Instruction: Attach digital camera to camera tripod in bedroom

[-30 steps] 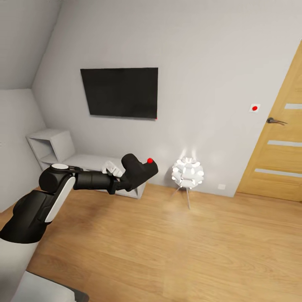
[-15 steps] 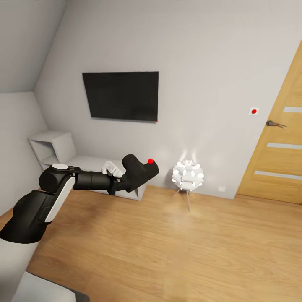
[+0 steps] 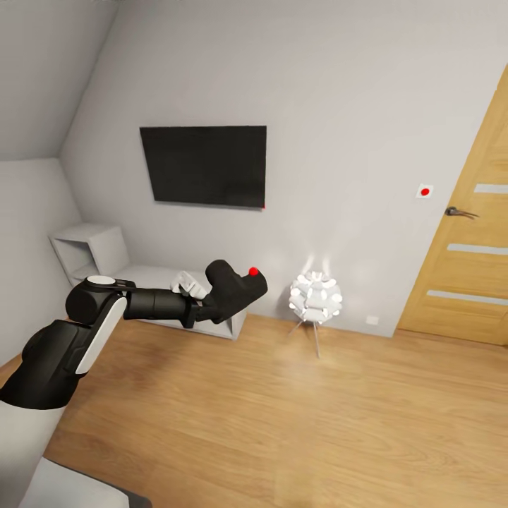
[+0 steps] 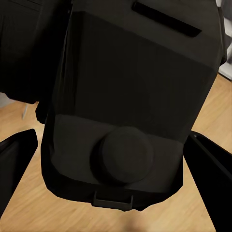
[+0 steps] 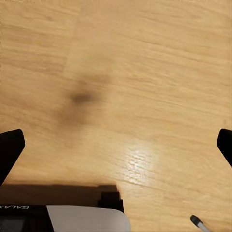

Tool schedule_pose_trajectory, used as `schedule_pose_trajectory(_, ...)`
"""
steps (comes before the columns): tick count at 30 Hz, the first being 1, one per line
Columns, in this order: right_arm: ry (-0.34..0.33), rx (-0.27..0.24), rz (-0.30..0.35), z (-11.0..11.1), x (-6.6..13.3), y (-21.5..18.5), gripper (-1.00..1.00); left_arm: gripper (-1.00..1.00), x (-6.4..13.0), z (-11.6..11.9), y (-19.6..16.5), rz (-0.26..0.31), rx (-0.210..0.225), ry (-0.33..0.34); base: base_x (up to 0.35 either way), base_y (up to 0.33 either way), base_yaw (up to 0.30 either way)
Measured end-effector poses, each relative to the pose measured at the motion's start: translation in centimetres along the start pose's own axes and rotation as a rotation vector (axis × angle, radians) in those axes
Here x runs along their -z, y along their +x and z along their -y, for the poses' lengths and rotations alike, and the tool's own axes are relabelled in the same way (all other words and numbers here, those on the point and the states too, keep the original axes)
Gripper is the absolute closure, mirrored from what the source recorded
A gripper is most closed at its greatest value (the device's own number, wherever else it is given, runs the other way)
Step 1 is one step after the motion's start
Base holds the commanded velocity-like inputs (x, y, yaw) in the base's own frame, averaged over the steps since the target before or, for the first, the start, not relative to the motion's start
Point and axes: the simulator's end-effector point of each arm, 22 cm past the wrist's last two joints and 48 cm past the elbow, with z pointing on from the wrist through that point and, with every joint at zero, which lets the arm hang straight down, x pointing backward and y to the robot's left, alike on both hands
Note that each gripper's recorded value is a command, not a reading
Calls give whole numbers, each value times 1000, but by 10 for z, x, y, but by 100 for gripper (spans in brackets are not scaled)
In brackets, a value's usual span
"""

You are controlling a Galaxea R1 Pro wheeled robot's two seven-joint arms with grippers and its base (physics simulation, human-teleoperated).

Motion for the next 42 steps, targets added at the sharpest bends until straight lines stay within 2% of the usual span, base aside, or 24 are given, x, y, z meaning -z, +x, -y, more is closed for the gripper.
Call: schedule_pose_trajectory(42,2,0,5,0,42,-12,-100,100,26,18,-33,2,-5,-2,0,0,0)
